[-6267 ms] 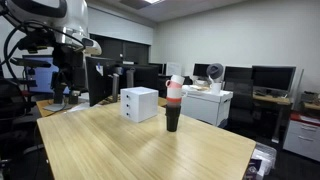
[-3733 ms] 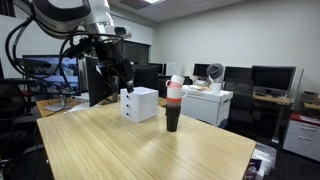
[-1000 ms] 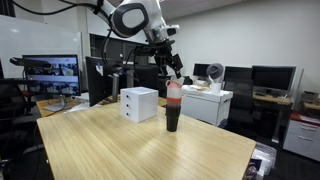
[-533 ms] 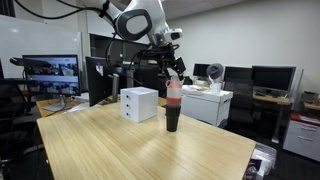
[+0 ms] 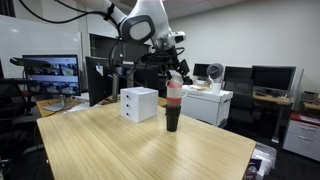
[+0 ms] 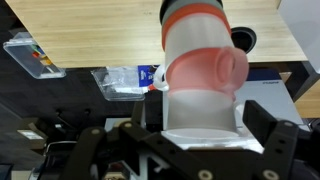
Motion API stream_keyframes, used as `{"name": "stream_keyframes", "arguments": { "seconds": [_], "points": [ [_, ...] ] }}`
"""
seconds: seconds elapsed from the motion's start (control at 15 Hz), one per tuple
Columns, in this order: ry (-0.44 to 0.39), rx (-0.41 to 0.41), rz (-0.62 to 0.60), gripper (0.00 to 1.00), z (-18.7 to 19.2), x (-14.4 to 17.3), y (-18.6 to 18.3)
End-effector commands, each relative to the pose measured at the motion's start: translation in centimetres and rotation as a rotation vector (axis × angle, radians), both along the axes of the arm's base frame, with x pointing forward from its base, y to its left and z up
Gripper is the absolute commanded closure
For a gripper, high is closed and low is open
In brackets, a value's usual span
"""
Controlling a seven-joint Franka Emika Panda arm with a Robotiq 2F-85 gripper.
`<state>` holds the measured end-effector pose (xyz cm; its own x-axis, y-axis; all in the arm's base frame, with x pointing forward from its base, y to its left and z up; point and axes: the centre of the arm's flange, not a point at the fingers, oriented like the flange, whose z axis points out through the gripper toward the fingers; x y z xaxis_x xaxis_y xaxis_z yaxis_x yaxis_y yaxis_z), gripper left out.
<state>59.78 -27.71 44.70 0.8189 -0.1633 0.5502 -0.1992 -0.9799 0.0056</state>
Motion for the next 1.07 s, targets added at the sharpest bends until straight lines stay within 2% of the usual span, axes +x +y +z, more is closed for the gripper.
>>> {"name": "stream_keyframes", "arguments": {
  "seconds": [0.0,0.07,0.13,0.47,1.0],
  "points": [
    [-0.025,0.016,0.049,0.00,-0.5,0.3,-1.2],
    [-0.028,0.027,0.056,0.25,-0.6,0.3,-1.3],
    [-0.032,0.030,0.065,0.27,-0.6,0.2,-1.3],
    [-0.046,0.048,0.111,0.59,-0.7,-0.2,-1.2],
    [-0.050,0.038,0.155,0.59,2.1,-1.7,-0.3]
  ]
}}
